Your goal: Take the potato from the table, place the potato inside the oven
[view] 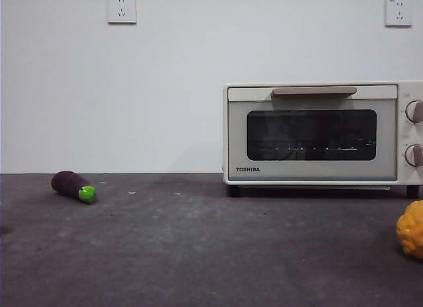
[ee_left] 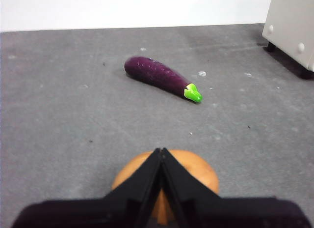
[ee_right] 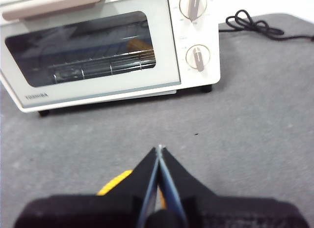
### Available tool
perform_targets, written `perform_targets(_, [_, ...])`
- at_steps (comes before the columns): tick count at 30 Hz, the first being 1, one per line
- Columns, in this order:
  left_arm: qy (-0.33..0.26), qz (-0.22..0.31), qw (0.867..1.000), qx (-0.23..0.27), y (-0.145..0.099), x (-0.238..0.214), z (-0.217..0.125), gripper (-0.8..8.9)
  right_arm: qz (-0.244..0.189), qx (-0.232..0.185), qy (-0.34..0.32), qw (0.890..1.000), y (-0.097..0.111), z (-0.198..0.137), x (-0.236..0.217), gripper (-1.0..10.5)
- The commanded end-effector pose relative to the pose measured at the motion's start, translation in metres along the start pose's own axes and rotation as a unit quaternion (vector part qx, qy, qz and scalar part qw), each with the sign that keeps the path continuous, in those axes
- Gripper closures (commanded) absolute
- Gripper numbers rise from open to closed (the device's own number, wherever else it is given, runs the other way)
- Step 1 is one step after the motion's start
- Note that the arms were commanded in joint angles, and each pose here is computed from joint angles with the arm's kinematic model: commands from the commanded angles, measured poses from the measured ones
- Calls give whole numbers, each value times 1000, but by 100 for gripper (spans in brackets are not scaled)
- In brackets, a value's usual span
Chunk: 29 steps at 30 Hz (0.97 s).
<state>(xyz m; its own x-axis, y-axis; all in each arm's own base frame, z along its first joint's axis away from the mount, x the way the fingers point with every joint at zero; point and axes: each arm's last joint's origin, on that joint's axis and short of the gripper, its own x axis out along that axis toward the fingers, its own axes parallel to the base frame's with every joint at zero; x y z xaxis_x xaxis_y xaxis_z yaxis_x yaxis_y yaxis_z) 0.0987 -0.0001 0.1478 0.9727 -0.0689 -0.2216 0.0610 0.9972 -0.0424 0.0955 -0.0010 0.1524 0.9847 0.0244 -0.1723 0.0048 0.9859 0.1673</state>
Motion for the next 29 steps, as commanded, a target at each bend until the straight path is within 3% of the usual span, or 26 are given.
perform_targets(1, [-7,-11,999,-37,-1,-2,7,819,9,27,-8,1000,1,5,-2,951])
perform_targets(6, [-8,-48,992,-117,-4,-5,37,819,28,42,-61,997,8,41,-17,951])
perform_targets(15, [21,-59,990,-126,-4,13,100,818,51,53,-133,988,19,95,-51,950])
perform_targets(22, [52,-90,977,-184,-5,40,136,818,46,54,-111,991,24,118,-79,949])
perform_targets(29, [85,-158,964,-197,-10,71,163,818,38,63,-45,996,28,129,-101,945])
